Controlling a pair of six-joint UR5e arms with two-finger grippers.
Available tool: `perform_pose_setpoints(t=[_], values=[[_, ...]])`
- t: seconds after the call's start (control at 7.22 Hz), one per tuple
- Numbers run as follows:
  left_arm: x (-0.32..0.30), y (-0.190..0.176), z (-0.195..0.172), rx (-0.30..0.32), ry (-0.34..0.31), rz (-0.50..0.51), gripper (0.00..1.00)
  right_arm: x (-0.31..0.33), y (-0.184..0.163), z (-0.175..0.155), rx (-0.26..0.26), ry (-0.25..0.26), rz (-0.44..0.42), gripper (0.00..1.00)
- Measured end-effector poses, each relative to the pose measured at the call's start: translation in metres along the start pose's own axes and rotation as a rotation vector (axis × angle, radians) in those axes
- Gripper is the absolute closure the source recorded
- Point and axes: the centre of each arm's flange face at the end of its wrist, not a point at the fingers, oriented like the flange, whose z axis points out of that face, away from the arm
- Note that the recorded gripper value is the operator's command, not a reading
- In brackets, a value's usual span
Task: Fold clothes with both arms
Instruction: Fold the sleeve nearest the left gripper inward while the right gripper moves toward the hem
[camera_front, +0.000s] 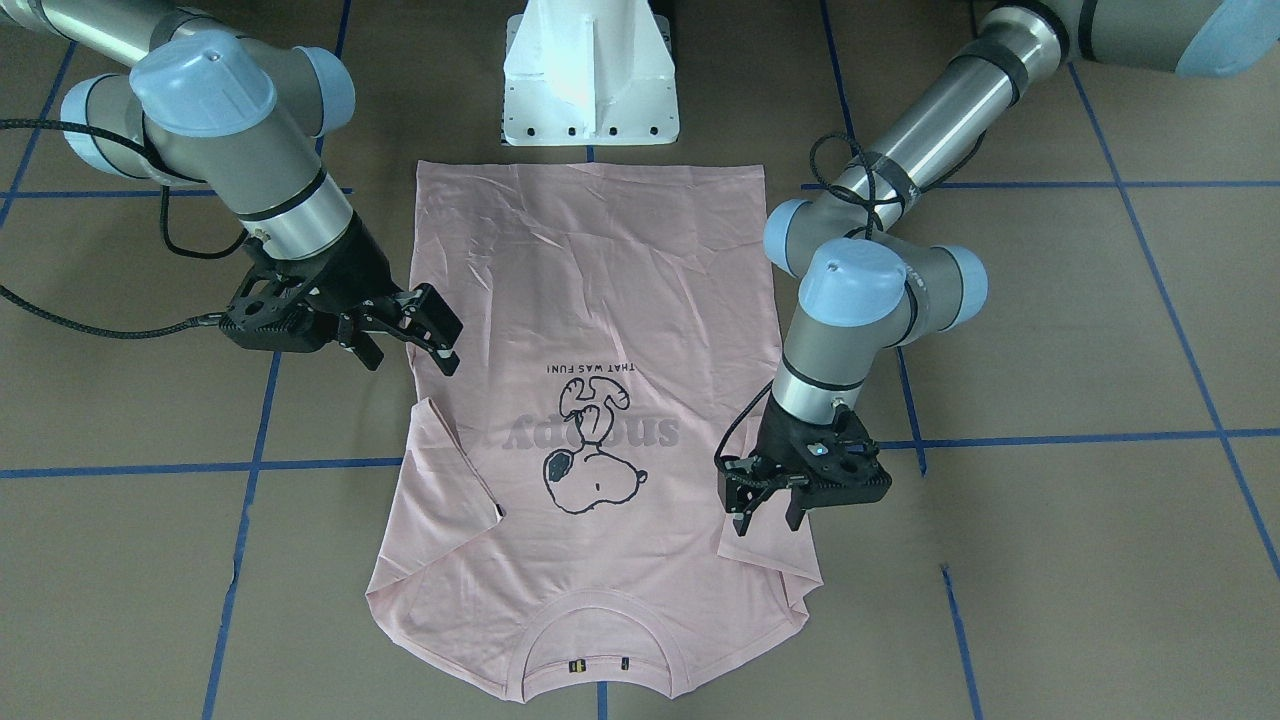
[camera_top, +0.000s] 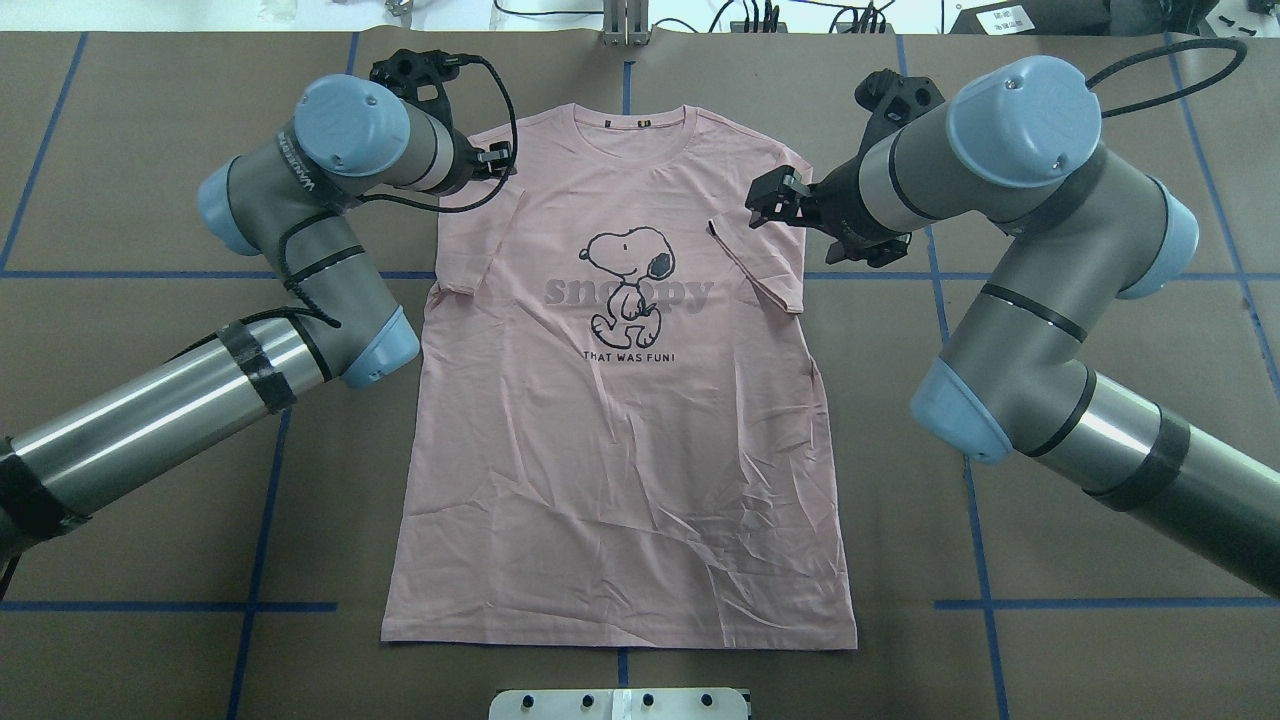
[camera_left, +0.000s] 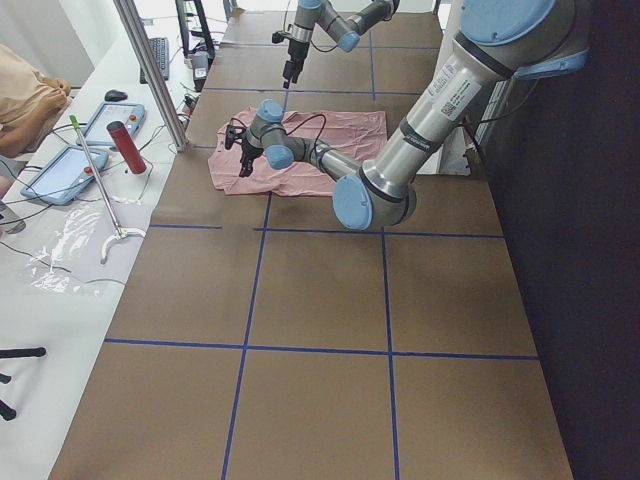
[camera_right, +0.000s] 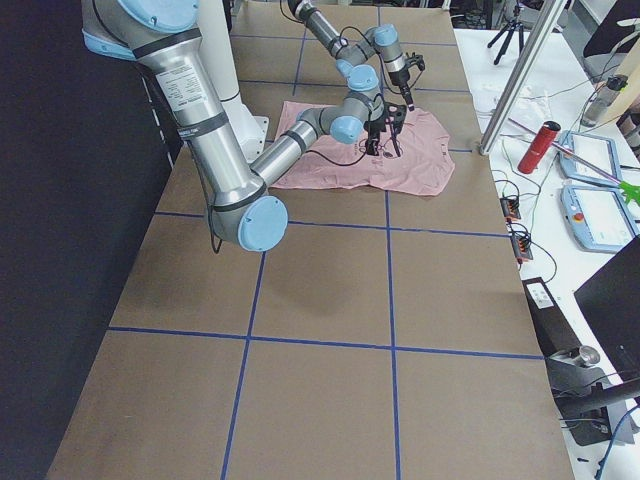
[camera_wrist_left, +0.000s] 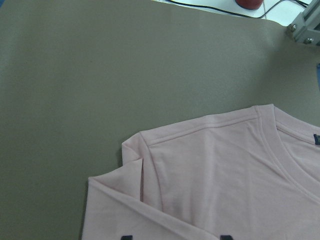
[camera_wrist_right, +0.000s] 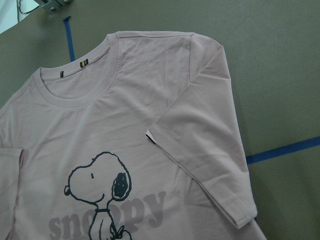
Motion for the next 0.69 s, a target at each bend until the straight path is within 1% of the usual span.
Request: perform_pose_setpoints(t=[0.14, 0.28, 0.42, 0.55, 0.69], values=[[-0.009, 0.011, -0.024, -0.026, 0.043, 0.005, 0.31, -0.005, 0.025, 0.001, -0.012, -0.001, 0.075, 0.0], [-0.025, 0.027, -0.05, -0.077, 0.088, 0.01, 0.31, -0.009, 0.074, 0.006, -0.007, 0.042, 0.127, 0.0], [-0.036, 0.04, -0.07, -0.123, 0.122, 0.01, 0.3, -0.01, 0.127, 0.008, 0.025, 0.099, 0.141, 0.0], [-0.039, 0.045, -0.083, -0.146, 0.146, -0.003, 0.3, 0.004, 0.167, 0.007, 0.05, 0.143, 0.133, 0.0], [-0.047, 0.048, -0.089, -0.155, 0.151, -0.023, 0.3, 0.029, 0.198, 0.006, 0.064, 0.174, 0.133, 0.0]])
